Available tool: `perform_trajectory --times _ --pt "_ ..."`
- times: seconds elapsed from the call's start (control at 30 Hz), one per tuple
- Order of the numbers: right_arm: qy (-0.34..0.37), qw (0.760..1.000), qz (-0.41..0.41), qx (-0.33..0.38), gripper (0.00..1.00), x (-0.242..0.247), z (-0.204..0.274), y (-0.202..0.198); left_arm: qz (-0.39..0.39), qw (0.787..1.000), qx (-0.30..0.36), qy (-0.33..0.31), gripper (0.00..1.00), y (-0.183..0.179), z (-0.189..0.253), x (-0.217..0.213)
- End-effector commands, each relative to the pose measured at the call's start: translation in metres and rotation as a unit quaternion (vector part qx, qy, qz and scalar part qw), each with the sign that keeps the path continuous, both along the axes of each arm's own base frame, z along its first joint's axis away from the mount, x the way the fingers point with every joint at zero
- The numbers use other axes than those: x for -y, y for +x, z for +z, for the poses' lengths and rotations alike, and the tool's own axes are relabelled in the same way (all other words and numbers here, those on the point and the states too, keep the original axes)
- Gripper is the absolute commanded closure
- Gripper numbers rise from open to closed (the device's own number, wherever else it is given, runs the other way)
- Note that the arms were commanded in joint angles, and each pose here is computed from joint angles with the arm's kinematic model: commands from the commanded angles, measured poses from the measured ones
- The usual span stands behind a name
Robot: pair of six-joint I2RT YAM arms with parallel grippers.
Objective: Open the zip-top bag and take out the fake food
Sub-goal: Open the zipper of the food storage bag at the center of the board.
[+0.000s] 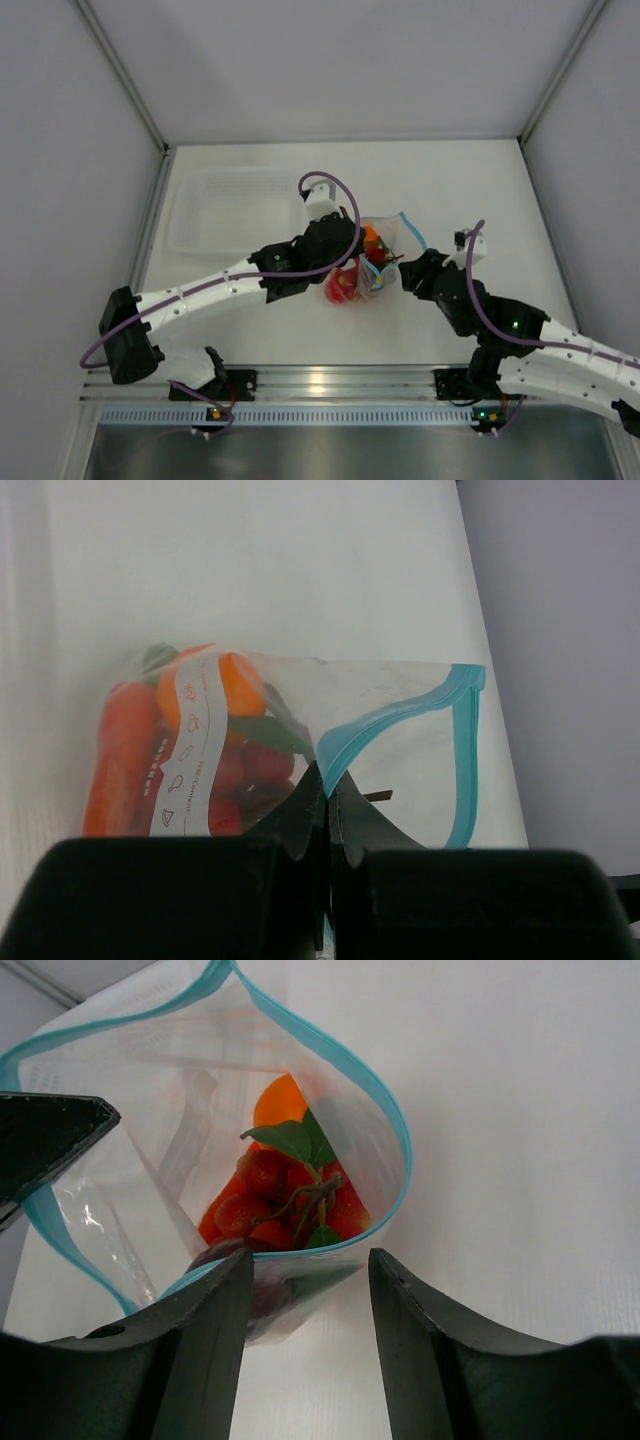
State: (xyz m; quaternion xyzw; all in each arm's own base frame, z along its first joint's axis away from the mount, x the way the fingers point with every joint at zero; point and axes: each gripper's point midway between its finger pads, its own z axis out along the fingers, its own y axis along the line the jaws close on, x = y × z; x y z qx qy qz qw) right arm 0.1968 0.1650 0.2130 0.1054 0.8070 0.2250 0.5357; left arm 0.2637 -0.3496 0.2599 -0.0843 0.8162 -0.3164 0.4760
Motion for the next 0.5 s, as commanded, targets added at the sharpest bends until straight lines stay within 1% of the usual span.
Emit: perform_trajectory --times 0.0,0.07,0.1,0.17,0.23,0.27,0.3,0.33,0.37,0.43,0.47 --pt "0.029 0.999 -0.01 0.027 0.49 0.006 0.023 0.004 0.015 0.998 0.022 -0.053 1.0 0.004 0.023 0.005" --pt "0.036 0.999 -0.005 0.032 0.45 0.011 0.032 0.0 0.019 0.998 0.02 -0.054 1.0 0.005 0.02 0.004" --pt "0.034 0.999 -0.009 0.032 0.4 0.014 0.032 0.0 0.02 0.998 0.019 -0.054 1.0 0.005 0.02 0.003" --pt "0.017 0.999 -0.023 0.035 0.4 0.024 0.032 0.001 0.018 0.998 0.015 -0.054 1.0 0.004 0.016 0.004" --pt "-0.009 0.999 -0.021 0.032 0.38 0.024 0.03 0.006 0.016 0.998 0.012 -0.057 1.0 0.003 0.014 0.005" --pt "-0.013 1.0 0.004 0.021 0.37 0.016 0.028 0.005 0.015 0.998 0.012 -0.06 1.0 0.003 0.014 0.006" --pt "-0.034 0.999 0.018 0.018 0.35 0.014 0.027 0.008 0.013 0.998 0.011 -0.062 1.0 0.002 0.014 0.006" --pt "-0.046 0.999 0.005 0.004 0.34 0.019 0.024 0.02 0.012 0.998 0.009 -0.063 1.0 0.001 0.013 0.006" --pt "-0.051 0.998 0.029 -0.005 0.34 0.014 0.021 0.022 0.011 0.998 0.007 -0.065 1.0 0.001 0.013 0.007" --pt "-0.054 0.998 0.008 -0.014 0.4 0.028 0.012 0.039 0.009 0.997 0.008 -0.07 1.0 0.0 0.017 0.007" --pt "-0.043 0.998 0.031 -0.021 0.42 0.021 0.009 0.039 0.009 0.997 0.008 -0.07 1.0 0.0 0.017 0.007"
